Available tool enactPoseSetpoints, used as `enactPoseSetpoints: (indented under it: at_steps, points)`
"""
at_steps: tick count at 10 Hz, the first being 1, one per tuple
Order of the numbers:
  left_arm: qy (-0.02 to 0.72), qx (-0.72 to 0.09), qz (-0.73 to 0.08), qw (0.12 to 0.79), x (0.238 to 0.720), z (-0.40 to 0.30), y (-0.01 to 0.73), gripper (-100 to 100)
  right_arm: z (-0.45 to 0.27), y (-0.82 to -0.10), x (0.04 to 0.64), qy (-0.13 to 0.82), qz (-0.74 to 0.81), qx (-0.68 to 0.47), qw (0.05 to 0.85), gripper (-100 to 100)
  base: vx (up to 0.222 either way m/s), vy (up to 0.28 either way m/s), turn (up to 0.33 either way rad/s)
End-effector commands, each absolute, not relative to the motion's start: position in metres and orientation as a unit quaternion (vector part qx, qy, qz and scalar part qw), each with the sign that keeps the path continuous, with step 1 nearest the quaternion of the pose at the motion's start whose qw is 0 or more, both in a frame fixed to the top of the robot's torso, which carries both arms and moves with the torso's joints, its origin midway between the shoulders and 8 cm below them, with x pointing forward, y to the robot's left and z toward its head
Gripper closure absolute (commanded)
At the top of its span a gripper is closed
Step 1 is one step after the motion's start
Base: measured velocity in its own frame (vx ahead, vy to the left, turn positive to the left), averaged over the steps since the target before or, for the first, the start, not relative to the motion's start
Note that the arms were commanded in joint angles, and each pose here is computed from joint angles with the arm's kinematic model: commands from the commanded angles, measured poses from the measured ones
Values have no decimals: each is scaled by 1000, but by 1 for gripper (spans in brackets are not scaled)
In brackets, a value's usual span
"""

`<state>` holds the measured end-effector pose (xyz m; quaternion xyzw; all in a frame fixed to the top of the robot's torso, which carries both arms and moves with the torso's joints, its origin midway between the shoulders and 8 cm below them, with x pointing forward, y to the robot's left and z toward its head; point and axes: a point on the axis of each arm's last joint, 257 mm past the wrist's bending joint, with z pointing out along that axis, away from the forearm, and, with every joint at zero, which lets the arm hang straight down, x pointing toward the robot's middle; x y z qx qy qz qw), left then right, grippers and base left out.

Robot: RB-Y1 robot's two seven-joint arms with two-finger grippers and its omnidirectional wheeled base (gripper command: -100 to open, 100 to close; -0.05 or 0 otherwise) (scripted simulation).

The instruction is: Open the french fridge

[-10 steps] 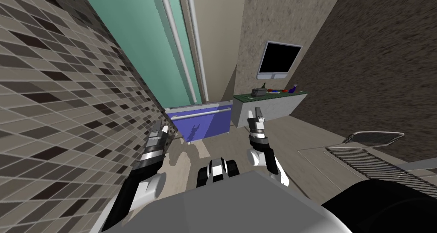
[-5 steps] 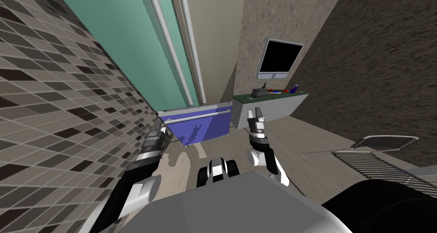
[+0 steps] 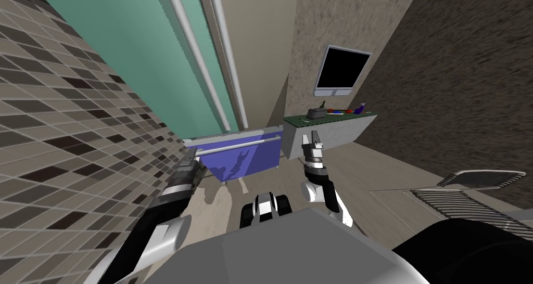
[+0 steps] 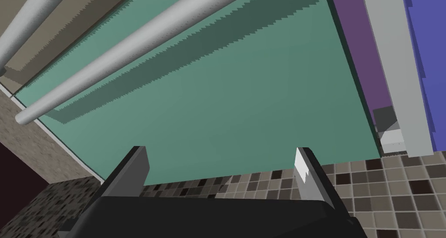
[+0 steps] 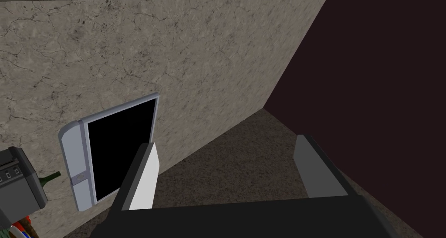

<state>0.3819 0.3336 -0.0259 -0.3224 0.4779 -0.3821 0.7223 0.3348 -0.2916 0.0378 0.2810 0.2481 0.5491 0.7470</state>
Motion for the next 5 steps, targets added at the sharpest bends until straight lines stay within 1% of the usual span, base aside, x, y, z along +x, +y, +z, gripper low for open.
enactPoseSetpoints:
  at_steps: [1, 3, 5]
  points:
    - [495, -330, -359, 719, 382, -33, 343, -100, 38, -292, 335, 248, 549, 281, 747, 0, 119, -40, -18]
    - [510, -335, -341, 715, 382, -39, 350, -100, 38, -292, 335, 248, 549, 281, 747, 0, 101, -56, -22]
    - [526, -339, -320, 711, 381, -46, 357, -100, 38, -292, 335, 248, 549, 281, 747, 0, 133, -31, -18]
